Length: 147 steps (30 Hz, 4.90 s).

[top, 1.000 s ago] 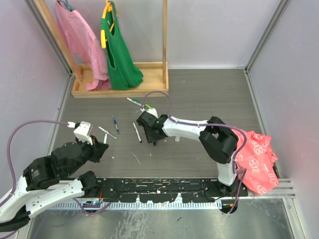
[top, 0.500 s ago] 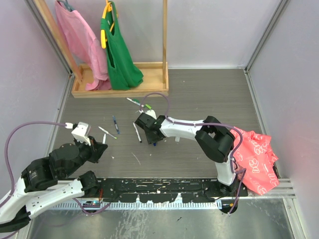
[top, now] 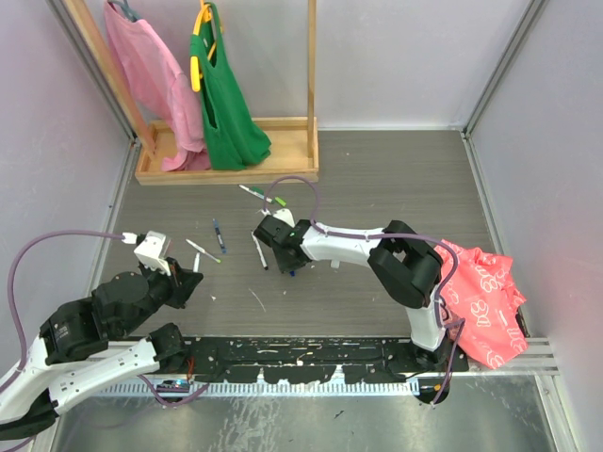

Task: Insert the pens into the pen caps
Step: Insert the pen cap onto the pen.

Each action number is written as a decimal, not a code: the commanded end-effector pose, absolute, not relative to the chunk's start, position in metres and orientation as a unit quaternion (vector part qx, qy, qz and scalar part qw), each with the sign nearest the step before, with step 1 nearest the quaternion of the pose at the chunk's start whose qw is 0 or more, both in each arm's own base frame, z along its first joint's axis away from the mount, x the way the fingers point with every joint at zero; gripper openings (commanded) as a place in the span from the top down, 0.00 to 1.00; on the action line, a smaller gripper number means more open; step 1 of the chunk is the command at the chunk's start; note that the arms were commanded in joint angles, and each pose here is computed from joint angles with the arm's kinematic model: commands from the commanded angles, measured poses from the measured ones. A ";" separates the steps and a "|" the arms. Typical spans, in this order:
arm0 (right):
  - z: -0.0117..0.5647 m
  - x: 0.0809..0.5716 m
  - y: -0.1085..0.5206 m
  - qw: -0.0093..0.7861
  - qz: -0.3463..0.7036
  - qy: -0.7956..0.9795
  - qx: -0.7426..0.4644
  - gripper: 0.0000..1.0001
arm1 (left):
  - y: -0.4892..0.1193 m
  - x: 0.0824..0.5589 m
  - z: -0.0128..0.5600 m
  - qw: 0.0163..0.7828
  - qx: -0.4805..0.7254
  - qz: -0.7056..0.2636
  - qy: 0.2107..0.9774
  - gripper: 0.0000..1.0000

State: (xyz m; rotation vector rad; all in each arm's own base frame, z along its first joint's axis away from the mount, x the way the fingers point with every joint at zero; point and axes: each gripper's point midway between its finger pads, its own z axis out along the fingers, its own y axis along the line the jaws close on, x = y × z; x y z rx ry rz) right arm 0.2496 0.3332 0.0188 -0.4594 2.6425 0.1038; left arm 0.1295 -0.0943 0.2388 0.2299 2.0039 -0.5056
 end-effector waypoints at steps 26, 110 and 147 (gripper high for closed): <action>0.223 0.256 0.272 0.512 0.234 0.822 -0.087 1.00 | -0.191 0.156 0.268 0.505 0.119 -0.309 0.797 1.00; 0.339 0.169 0.251 0.505 0.656 0.556 0.066 1.00 | -0.323 0.121 0.298 0.492 0.211 -0.449 0.715 1.00; 0.340 0.170 0.251 0.505 0.660 0.552 0.068 1.00 | -0.322 0.124 0.297 0.498 0.207 -0.441 0.718 1.00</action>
